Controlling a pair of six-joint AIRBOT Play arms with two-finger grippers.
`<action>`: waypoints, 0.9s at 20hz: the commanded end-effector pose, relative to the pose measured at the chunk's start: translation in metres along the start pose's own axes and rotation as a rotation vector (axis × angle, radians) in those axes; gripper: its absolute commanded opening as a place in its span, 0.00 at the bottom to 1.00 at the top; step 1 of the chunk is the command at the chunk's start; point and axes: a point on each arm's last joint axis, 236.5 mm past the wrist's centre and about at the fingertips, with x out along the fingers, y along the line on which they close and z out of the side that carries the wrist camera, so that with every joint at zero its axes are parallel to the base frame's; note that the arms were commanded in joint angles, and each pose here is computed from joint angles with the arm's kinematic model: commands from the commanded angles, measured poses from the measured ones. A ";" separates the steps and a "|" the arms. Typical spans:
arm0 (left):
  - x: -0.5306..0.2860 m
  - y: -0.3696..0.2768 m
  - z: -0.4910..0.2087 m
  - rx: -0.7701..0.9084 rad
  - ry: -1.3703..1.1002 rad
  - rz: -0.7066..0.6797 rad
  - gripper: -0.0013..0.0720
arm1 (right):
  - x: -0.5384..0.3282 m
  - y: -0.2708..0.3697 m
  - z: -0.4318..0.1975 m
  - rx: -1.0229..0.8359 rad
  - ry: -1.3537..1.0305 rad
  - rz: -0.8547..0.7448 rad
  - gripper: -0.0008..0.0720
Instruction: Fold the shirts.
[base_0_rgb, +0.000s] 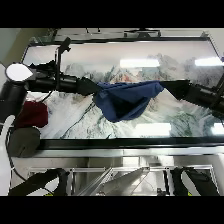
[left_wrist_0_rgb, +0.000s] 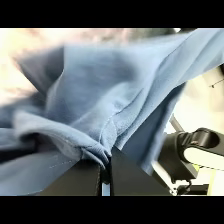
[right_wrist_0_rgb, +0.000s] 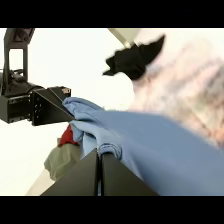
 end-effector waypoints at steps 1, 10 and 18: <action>-0.003 -0.023 -0.006 0.049 -0.001 -0.009 0.05 | 0.004 0.018 -0.007 -0.033 0.017 0.029 0.04; 0.096 0.073 -0.121 -0.241 0.325 -0.041 0.50 | 0.049 -0.117 -0.123 0.247 0.267 -0.189 0.04; 0.073 0.149 -0.180 -0.472 0.511 0.019 0.99 | 0.046 -0.177 -0.167 0.328 0.389 -0.286 0.04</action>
